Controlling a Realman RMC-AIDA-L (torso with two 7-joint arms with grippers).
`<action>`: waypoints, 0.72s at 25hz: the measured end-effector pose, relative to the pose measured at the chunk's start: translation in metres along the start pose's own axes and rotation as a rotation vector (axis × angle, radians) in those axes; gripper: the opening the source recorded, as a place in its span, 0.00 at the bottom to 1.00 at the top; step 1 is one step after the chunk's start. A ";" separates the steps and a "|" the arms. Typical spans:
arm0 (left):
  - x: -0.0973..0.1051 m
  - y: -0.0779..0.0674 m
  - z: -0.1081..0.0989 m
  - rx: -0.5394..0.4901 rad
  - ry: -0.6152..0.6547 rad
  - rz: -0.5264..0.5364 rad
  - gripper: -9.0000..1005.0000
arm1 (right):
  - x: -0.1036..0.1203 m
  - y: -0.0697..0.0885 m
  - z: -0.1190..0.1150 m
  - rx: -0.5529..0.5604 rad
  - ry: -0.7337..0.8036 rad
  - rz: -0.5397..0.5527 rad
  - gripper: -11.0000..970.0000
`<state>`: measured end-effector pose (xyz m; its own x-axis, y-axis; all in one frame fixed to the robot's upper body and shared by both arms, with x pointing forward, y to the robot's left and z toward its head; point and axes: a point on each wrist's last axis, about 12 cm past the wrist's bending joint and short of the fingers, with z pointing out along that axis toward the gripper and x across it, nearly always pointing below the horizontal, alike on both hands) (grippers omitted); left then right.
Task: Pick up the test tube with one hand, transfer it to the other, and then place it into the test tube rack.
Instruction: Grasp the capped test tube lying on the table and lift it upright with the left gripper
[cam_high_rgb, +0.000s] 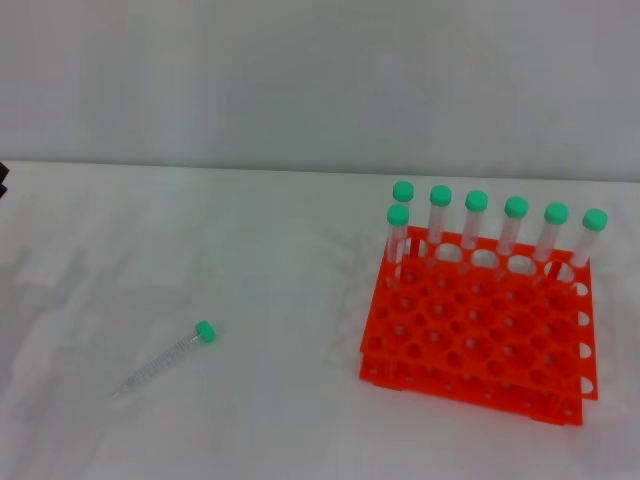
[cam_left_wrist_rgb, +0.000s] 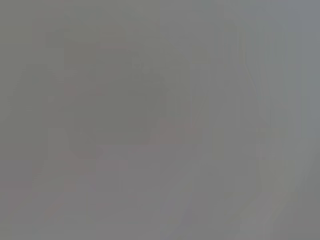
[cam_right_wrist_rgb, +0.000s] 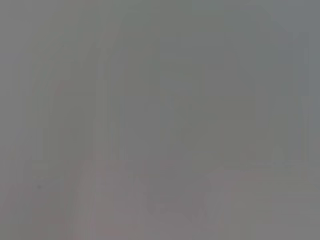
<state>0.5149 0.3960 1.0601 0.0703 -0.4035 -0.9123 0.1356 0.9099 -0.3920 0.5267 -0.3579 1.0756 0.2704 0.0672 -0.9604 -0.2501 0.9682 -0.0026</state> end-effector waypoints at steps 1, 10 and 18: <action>-0.001 0.000 0.001 0.008 0.008 -0.007 0.88 | 0.000 0.000 0.000 0.000 0.000 -0.001 0.82; -0.024 0.000 0.025 0.124 0.233 -0.029 0.88 | 0.009 -0.002 0.000 0.034 0.072 -0.045 0.82; -0.055 0.005 0.042 0.124 0.460 -0.051 0.87 | 0.008 -0.003 0.004 0.033 0.069 -0.052 0.81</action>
<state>0.5530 0.4191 1.1133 -0.3804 -0.3372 -0.8612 0.2462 0.8606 -0.4458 0.5335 -0.3592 1.0691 0.2171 0.0005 -0.9762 -0.2065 0.9774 -0.0454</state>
